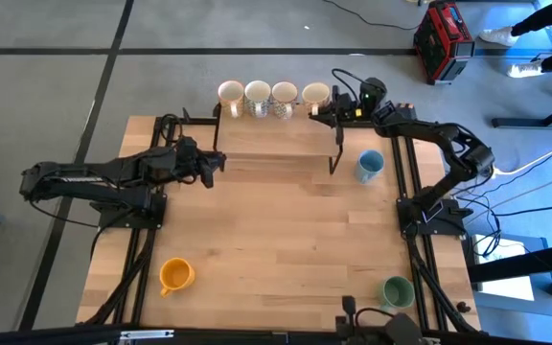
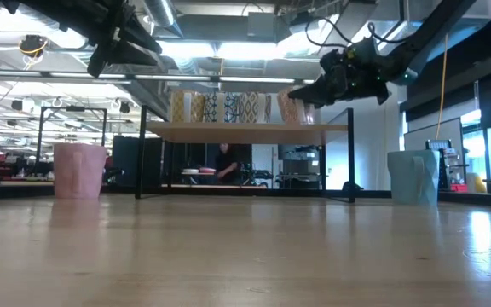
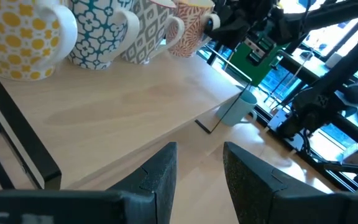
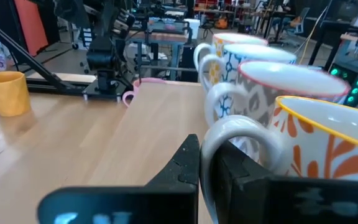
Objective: Place coffee mugs
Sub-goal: Put the orange pattern mug on the shelf
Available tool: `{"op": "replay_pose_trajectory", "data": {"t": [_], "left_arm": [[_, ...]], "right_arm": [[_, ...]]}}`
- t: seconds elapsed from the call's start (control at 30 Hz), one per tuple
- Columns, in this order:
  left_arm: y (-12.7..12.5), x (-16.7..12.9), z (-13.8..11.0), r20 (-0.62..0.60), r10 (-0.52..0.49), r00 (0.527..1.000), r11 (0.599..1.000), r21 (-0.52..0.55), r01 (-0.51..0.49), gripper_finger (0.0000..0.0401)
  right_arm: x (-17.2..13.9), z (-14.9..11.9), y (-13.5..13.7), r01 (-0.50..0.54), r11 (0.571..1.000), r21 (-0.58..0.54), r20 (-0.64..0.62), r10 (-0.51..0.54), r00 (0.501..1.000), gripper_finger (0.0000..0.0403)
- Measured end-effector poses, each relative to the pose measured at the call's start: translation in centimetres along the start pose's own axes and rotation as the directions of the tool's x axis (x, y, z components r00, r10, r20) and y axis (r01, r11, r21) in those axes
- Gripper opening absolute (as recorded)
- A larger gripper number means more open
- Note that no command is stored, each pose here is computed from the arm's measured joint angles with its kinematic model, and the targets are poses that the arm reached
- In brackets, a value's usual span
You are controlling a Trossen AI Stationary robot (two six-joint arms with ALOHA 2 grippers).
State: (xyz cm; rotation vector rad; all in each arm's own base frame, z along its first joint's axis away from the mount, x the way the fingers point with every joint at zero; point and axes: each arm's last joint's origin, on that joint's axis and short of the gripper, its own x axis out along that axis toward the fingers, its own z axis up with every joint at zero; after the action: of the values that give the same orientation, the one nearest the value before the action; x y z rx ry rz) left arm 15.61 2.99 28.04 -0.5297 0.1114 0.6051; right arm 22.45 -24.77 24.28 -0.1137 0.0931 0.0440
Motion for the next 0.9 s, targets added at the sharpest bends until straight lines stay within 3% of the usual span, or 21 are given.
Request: {"op": "replay_pose_trajectory", "data": {"t": [0.7, 0.9], "left_arm": [[-0.04, 0.00, 0.09, 0.011, 0.000, 1.000, 1.000, -0.011, 0.000, 0.0125], [-0.04, 0.00, 0.09, 0.011, 0.001, 1.000, 1.000, -0.010, -0.001, 0.0125]], "right_arm": [[0.20, -0.76, -0.09, 0.007, 0.999, 0.045, -0.031, -0.006, 0.999, 0.0029], [0.21, -1.03, -0.14, 0.050, 0.997, 0.066, -0.062, -0.046, 0.997, 0.0034]]}}
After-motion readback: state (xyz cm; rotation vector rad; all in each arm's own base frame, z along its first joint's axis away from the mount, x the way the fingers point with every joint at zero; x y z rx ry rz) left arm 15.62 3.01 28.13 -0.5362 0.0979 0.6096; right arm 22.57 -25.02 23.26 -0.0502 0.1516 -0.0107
